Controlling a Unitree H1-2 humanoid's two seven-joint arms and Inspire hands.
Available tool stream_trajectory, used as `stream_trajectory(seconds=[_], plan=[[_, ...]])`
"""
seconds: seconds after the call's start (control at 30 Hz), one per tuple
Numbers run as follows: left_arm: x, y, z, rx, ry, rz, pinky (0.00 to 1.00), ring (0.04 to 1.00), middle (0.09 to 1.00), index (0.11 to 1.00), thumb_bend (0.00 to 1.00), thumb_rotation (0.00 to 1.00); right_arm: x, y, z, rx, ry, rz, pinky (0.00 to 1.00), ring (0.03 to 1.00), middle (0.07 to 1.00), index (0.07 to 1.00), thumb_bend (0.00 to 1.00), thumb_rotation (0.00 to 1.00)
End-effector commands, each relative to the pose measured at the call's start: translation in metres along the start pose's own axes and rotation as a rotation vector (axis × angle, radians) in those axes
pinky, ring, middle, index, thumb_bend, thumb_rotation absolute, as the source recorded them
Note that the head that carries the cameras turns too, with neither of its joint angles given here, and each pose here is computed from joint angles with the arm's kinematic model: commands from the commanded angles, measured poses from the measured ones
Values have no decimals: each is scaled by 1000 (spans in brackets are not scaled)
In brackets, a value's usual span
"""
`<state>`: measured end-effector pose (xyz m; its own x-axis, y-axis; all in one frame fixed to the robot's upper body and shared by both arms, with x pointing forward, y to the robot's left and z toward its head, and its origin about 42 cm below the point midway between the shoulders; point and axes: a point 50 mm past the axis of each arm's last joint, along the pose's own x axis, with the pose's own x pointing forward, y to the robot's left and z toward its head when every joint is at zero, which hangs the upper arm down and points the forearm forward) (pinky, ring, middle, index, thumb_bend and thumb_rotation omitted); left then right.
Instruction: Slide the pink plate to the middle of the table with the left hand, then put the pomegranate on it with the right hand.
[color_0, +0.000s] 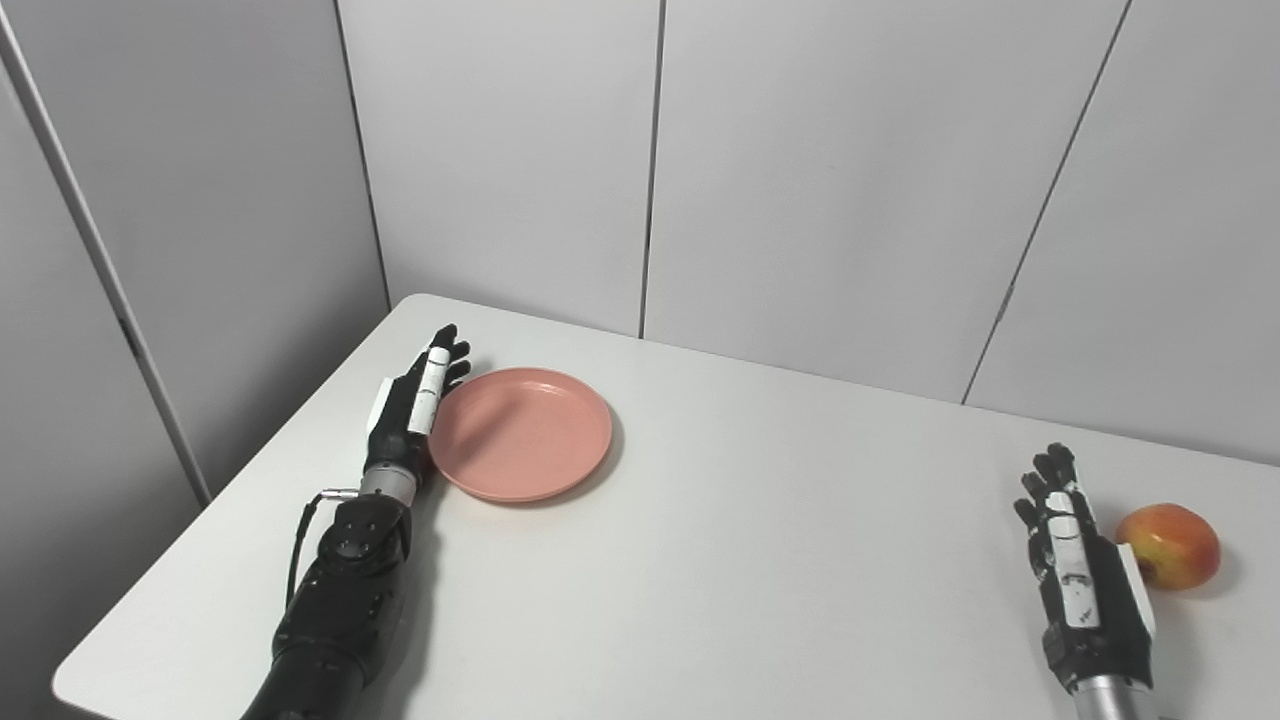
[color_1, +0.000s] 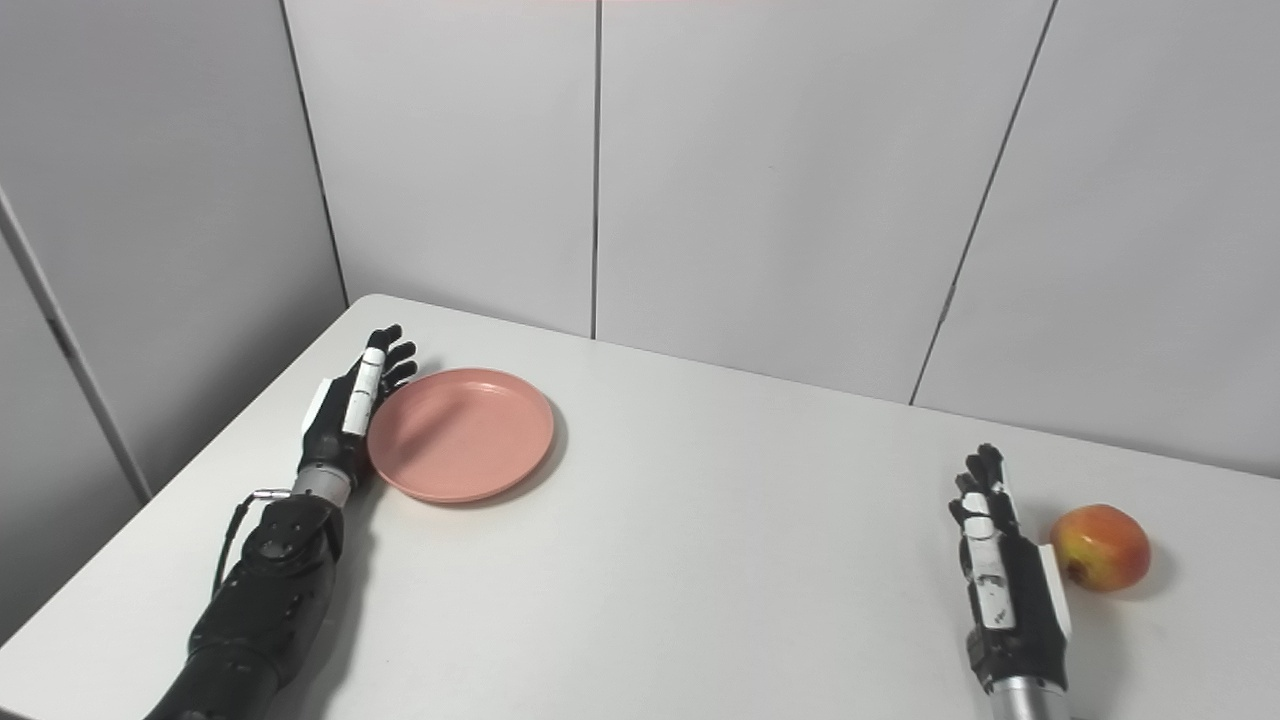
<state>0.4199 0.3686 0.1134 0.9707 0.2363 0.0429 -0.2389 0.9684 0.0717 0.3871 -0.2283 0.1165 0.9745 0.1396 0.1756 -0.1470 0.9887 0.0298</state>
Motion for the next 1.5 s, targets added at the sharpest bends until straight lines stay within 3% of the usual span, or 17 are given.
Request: stream_trajectory(seconds=[0.0, 0.23, 0.77, 1.47], plan=[[13, -9, 24, -15, -62, -39, 919, 900, 902, 900, 733, 1000, -9, -1, -9, 13, 0, -12, 1000, 1000, 1000, 1000, 498, 906], [10, -34, 22, -121, -104, -51, 881, 886, 889, 891, 670, 1000, -10, -1, -10, 16, 7, -9, 1000, 1000, 1000, 1000, 520, 890], [-6, -90, 24, -158, -35, -178, 886, 901, 900, 902, 686, 1000, -11, 0, -8, 15, 7, -12, 1000, 995, 997, 1000, 501, 894], [-20, -107, 31, -101, -3, -278, 901, 921, 918, 924, 688, 1000, -13, 10, -5, 0, 33, -35, 977, 977, 984, 985, 607, 845]])
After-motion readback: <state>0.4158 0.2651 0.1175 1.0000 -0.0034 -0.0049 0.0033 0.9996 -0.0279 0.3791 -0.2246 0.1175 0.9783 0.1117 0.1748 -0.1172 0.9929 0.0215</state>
